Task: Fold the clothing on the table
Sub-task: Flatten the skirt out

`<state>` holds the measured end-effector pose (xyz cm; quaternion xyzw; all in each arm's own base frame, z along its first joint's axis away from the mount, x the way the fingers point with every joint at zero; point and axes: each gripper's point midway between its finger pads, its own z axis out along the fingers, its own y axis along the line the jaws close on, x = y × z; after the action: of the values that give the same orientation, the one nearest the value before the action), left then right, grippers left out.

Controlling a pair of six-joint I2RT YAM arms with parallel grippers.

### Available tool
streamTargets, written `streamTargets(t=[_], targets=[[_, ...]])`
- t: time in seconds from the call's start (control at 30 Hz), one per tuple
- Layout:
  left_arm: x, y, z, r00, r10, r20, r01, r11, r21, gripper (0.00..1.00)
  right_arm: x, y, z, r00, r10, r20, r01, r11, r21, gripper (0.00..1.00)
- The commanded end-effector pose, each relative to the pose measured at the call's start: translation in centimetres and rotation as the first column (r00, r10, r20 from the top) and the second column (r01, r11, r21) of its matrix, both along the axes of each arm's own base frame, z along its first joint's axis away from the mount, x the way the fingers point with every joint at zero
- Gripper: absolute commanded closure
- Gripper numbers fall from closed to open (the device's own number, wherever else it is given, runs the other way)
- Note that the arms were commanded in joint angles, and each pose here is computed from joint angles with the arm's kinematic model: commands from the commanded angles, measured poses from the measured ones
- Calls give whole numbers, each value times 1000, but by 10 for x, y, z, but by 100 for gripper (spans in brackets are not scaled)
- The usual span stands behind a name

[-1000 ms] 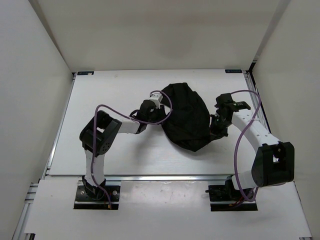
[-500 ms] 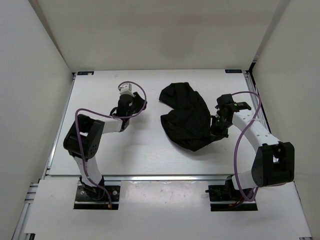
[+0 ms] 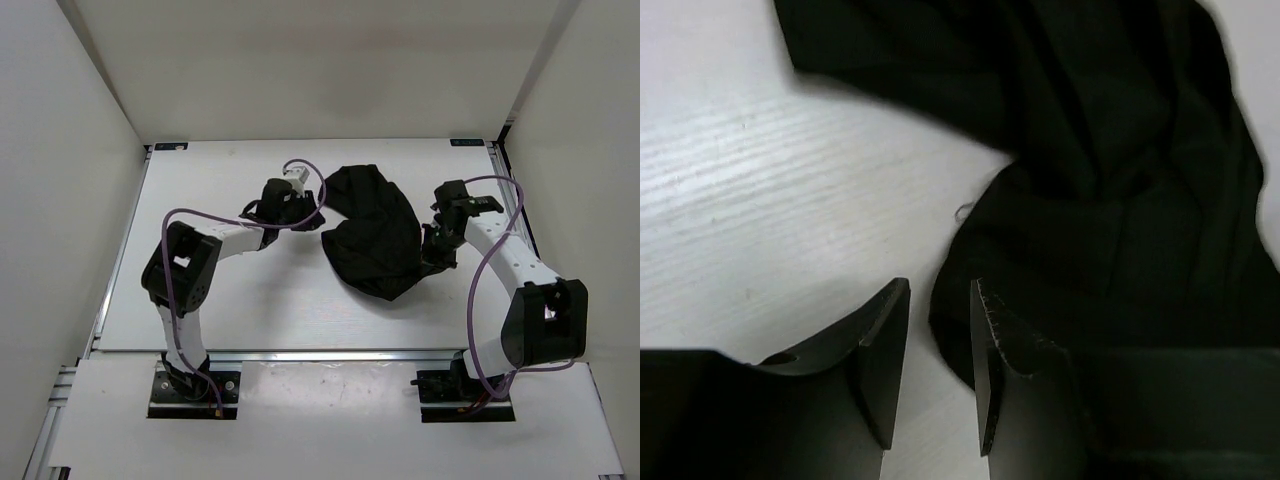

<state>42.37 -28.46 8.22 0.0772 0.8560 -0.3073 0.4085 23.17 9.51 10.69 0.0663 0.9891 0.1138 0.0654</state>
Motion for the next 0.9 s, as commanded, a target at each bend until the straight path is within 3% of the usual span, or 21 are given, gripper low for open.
streamTargets(t=[0.0,0.07,0.13,0.3,0.53,0.7,0.87], targets=[[-25,5,-32,989,-76,-124,87,993,84,59,5,4,11,1000,18,21,-18,1000,11,100],[-31,2,-38,984,-94,-149,108,991,85,68,2,5,9,1000,15,15,-15,1000,11,100],[-39,-5,-40,970,-123,-208,138,988,62,100,-1,4,8,1000,10,8,-10,1000,15,100],[-76,-29,-37,936,-207,-284,191,978,-81,100,-2,2,8,1000,-2,10,2,1000,11,100],[-101,-57,-25,920,-217,-326,129,954,-271,100,-10,5,3,1000,-16,-4,16,1000,14,100],[-79,-61,-27,946,-108,-307,6,948,-318,100,-17,4,1,1000,-15,-26,15,1000,8,100],[-35,-56,-12,964,-1,-266,-105,917,-384,100,-19,7,2,1000,-19,-23,20,1000,7,100]])
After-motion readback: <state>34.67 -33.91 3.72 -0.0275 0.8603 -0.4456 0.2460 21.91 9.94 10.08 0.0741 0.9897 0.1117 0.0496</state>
